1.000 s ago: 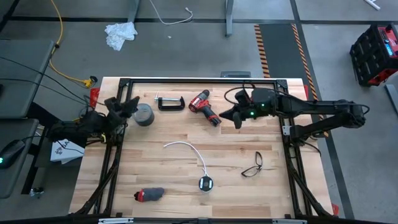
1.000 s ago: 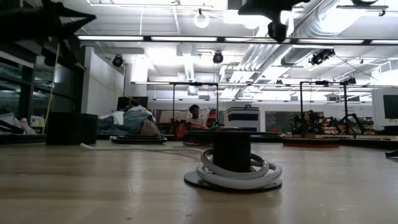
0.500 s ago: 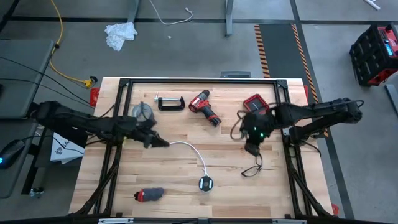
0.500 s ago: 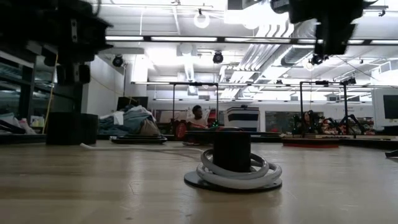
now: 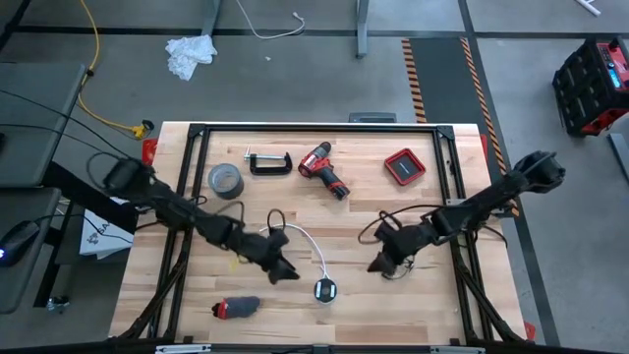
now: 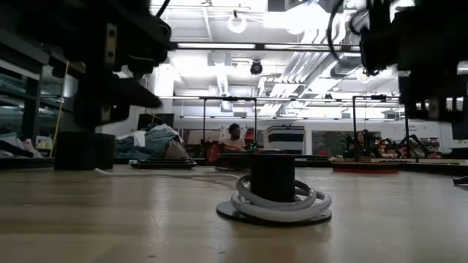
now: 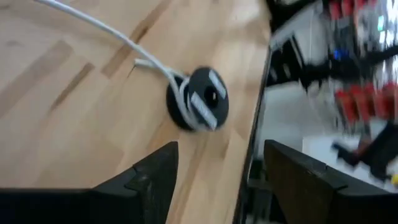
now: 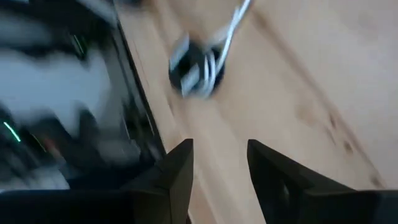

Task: Coil cords
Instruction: Uncoil the white cable wire from the black spool

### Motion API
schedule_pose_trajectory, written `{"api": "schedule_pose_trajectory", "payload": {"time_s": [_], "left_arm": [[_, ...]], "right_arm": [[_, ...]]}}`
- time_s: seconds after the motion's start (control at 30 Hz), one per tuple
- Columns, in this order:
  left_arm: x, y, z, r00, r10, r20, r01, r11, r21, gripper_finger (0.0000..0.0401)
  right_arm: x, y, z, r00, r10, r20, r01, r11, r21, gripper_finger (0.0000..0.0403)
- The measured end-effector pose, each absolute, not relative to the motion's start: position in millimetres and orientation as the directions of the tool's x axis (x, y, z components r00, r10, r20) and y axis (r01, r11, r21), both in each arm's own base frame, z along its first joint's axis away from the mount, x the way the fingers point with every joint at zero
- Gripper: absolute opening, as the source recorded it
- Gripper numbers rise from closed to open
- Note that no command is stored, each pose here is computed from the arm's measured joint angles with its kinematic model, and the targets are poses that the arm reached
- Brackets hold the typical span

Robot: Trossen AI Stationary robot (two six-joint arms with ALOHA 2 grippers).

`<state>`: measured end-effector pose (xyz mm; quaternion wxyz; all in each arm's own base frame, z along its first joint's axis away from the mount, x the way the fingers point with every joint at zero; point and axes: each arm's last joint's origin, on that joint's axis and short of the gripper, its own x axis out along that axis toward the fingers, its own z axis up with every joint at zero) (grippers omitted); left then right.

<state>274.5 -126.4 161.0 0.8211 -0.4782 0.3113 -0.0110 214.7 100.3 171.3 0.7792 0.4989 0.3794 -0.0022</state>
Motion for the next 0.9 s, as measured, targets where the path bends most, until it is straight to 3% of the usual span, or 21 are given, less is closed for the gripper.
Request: {"api": "schedule_pose_trajectory", "payload": {"time_s": [0.13,0.27,0.67,0.9], "left_arm": [[287,-148,137,0.795,-0.284,-0.535,-0.35,0.507,-0.788,0.0232],[302,-163,120,0.753,-0.357,-0.553,-0.376,0.456,-0.807,0.0232],[319,-170,123,0.786,-0.309,-0.536,-0.353,0.486,-0.799,0.0232],[320,-168,122,0.8,-0.265,-0.538,-0.368,0.492,-0.789,0.0232]], "right_arm": [[213,98,146,0.714,0.33,-0.617,0.446,0.465,0.765,0.0145],[237,113,138,0.737,0.395,-0.548,0.376,0.434,0.819,0.0145],[305,136,107,0.67,0.406,-0.622,0.459,0.432,0.776,0.0144],[329,144,111,0.699,0.432,-0.571,0.427,0.388,0.817,0.0144]]}}
